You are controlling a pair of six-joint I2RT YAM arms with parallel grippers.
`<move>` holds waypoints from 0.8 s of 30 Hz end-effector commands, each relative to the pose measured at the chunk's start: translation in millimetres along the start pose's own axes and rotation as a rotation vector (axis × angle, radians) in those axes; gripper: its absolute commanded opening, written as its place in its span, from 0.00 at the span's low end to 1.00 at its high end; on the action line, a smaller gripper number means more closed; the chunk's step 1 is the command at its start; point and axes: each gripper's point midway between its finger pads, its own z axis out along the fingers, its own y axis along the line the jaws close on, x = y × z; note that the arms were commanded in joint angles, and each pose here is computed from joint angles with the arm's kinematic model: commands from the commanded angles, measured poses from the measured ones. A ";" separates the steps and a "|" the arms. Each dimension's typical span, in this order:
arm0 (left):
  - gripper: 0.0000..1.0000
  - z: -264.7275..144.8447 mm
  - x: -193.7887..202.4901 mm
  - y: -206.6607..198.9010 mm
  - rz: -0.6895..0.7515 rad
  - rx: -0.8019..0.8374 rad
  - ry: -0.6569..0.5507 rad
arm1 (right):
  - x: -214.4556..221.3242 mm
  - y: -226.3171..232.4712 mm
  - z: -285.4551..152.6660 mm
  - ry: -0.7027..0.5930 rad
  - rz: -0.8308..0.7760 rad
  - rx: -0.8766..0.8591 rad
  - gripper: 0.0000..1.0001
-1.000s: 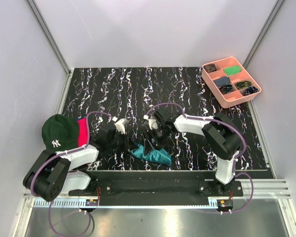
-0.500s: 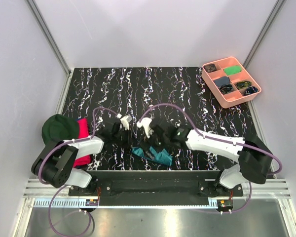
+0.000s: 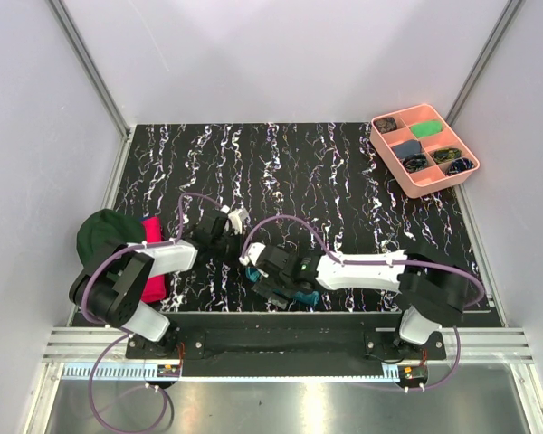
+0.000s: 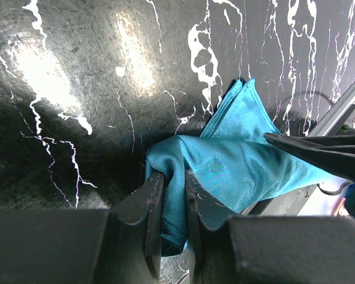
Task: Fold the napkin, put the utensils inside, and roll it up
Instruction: Roll the napkin with the utensil
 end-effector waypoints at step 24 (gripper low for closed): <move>0.71 -56.0 -36.8 2.2 0.059 -0.038 -0.317 | -6.6 31.6 4.5 0.041 0.296 -0.480 0.41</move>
